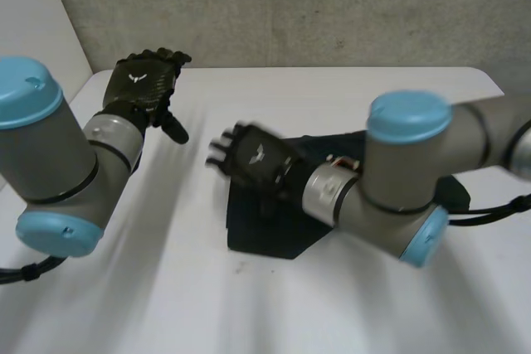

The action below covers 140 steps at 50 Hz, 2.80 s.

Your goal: Fold the shorts.

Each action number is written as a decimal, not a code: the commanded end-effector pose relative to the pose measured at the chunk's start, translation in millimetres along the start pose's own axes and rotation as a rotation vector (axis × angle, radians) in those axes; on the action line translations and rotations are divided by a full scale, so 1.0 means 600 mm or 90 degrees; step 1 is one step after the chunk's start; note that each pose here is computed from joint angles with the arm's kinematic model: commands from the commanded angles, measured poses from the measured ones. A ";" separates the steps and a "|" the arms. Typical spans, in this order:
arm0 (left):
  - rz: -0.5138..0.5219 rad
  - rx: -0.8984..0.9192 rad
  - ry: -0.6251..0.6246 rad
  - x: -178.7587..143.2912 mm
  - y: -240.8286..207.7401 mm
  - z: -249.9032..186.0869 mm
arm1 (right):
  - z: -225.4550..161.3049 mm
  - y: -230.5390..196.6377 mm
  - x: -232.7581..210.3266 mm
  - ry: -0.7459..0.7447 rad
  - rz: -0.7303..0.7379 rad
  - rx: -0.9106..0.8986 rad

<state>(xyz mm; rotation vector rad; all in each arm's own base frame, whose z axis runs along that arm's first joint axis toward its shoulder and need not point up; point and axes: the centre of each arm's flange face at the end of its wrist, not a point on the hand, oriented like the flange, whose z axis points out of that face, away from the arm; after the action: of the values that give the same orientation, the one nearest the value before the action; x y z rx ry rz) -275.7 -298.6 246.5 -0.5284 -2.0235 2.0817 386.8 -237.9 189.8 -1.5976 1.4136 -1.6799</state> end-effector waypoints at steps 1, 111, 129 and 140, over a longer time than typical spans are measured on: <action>0.001 0.012 0.024 0.029 -0.001 0.022 | -0.056 -0.013 0.146 0.245 0.223 -0.009; -0.036 0.043 0.133 0.148 -0.005 0.030 | -0.090 0.008 0.172 0.306 0.226 -0.040; -0.007 -0.124 0.159 0.191 0.119 0.065 | -0.049 0.110 0.164 0.256 0.375 -0.127; 0.089 -0.244 0.107 0.171 0.177 0.042 | -0.030 0.176 0.132 0.223 0.406 -0.202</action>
<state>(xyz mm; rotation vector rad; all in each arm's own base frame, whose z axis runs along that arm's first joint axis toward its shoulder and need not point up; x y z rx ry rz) -382.0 -291.6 144.8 -0.8047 -2.1856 1.6591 315.9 -336.9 168.6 -0.8176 2.0920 -1.5125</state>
